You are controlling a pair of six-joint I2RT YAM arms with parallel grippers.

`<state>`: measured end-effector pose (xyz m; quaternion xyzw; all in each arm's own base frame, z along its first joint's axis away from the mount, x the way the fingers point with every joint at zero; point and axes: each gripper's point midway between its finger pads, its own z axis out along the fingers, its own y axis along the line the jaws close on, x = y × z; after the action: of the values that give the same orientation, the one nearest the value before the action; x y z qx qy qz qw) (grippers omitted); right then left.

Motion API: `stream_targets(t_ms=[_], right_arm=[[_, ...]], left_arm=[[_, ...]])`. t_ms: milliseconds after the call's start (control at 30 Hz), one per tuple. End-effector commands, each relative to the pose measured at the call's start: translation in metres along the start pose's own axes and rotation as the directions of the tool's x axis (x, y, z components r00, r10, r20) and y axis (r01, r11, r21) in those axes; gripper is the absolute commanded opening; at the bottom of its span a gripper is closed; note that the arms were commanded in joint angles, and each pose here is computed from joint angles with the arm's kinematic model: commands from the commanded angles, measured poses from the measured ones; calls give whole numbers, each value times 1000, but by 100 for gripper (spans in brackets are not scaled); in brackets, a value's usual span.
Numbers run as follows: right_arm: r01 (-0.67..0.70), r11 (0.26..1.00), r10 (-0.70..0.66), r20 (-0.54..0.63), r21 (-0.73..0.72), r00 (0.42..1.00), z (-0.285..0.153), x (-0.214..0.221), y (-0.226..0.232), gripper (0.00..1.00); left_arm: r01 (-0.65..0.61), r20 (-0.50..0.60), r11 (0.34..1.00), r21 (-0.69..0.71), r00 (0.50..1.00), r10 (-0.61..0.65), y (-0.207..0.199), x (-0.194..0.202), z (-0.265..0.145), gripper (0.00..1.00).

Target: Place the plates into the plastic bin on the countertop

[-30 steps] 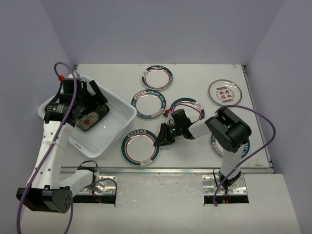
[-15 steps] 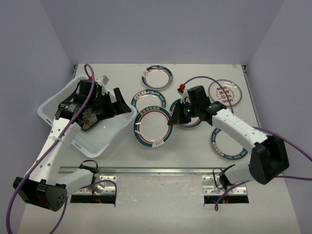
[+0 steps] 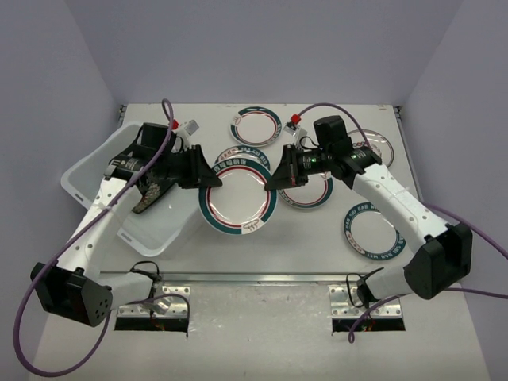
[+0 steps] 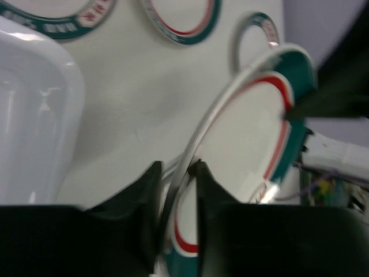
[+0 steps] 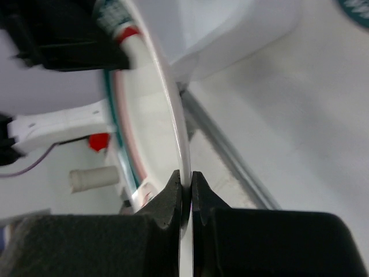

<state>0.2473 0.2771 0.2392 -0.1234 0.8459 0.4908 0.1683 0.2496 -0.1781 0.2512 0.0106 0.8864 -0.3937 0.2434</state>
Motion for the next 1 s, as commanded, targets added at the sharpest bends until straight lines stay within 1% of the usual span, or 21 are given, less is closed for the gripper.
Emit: stream_targets(t_ms=[0,67,100,133,167,200,233,300,367,400,500,533,567,667,733,800,833,867,967], right_arm=[[48,987,-41,43,-155,998,-4,-18,36,24],[27,994,-20,66,-111,998,-3,-23,23,73],[11,998,-5,93,-65,996,-5,-28,11,93],[-12,1000,12,124,1,992,-8,-34,-5,99],[-34,998,24,145,62,989,-12,-37,-19,99],[-57,995,46,144,78,989,-16,-36,-24,99],[-70,988,47,166,136,985,-23,-38,-38,99],[-90,974,52,181,208,982,-33,-34,-54,99],[-96,965,50,189,245,981,-40,-30,-64,99],[-98,961,51,182,260,982,-42,-24,-70,99],[-95,950,39,189,298,981,-49,-14,-79,99],[-101,945,43,189,312,981,-49,-10,-84,99],[-106,938,43,195,329,980,-51,-7,-87,99],[-134,903,39,232,408,972,-61,-5,-100,99],[-157,856,21,271,492,962,-72,-8,-114,99],[-150,846,4,275,511,961,-77,-6,-118,99],[-141,848,-2,268,511,963,-77,-5,-119,99],[-138,848,0,262,511,965,-77,-4,-120,99],[-151,857,33,241,492,970,-73,3,-126,99]], left_arm=[[-32,174,989,-143,983,57,7,-40,-14,0],[20,251,973,-230,967,39,18,-55,-23,0],[65,299,957,-282,954,23,29,-66,-30,0],[138,362,936,-324,932,-13,42,-79,-43,0],[205,414,916,-345,909,-48,55,-90,-55,0],[274,466,891,-362,881,-81,71,-98,-69,0],[383,555,849,-364,821,-132,97,-110,-92,0],[567,707,751,-340,680,-194,142,-120,-138,0],[672,794,667,-323,575,-195,171,-120,-168,0],[730,837,602,-323,517,-177,191,-116,-185,0],[812,876,489,-320,449,-173,230,-109,-193,0],[831,887,461,-311,428,-174,243,-106,-194,0],[844,891,440,-308,417,-177,256,-104,-192,0],[862,887,397,-314,416,-203,282,-100,-180,0],[872,878,363,-328,423,-222,300,-96,-169,3],[870,875,370,-325,426,-232,312,-97,-160,11],[871,868,363,-331,432,-245,318,-96,-154,12],[872,865,361,-331,433,-254,323,-96,-149,16],[876,868,358,-324,426,-256,334,-98,-144,28]])
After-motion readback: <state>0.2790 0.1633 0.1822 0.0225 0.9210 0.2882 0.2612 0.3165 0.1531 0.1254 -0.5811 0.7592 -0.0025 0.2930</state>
